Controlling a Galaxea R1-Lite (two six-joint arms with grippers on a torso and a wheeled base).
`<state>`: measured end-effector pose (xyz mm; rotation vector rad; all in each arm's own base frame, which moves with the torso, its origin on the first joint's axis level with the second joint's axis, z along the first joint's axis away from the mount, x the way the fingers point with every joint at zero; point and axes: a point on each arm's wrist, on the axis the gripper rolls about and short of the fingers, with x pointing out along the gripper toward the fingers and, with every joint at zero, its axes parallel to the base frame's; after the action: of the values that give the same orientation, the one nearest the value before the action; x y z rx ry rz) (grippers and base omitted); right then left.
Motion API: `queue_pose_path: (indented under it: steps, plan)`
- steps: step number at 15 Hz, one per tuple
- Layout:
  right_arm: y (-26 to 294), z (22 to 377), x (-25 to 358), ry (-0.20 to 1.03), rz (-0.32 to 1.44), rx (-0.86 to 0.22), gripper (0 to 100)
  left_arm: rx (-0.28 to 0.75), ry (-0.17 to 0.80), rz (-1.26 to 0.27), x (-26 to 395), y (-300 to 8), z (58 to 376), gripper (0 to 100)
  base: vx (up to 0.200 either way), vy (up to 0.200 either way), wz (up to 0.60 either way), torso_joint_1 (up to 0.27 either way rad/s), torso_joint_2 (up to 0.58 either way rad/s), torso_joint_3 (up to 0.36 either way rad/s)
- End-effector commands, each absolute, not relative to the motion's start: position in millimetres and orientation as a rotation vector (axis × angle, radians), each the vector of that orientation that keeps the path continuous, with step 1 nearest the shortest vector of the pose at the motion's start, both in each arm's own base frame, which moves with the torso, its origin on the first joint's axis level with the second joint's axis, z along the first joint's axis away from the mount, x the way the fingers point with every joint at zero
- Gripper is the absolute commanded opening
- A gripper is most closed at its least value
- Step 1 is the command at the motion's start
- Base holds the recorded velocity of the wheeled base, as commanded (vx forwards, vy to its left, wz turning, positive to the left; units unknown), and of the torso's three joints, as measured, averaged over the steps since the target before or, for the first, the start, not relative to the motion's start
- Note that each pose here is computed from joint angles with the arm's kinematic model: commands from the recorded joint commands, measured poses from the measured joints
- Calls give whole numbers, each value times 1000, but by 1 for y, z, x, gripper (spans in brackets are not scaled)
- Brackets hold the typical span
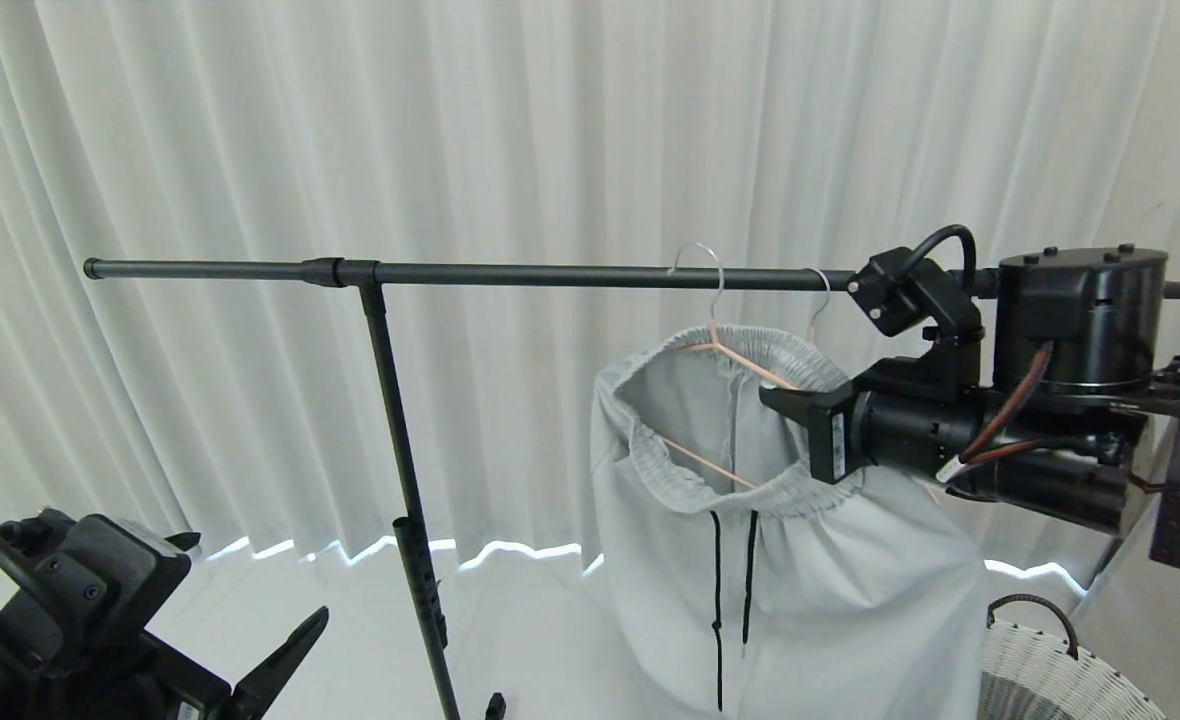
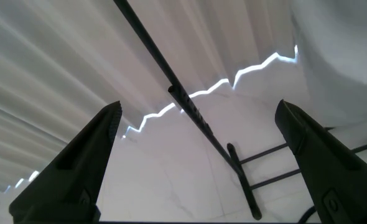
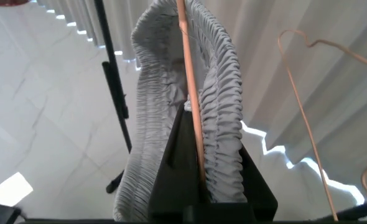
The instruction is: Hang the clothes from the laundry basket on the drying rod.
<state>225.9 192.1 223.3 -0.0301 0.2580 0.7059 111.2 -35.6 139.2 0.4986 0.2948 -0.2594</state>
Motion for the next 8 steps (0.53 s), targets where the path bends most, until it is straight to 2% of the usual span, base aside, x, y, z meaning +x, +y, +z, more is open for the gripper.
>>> queue_pose_path:
  steps: [1,8]
  plan:
    - [202,218,248,268,685,-31,0,498,292,-258,111,-35,140,100,0,0,0,0,0,0]
    - [196,221,303,227,579,-6,0,515,289,-262,115,-37,142,100,0,0,0,0,0,0]
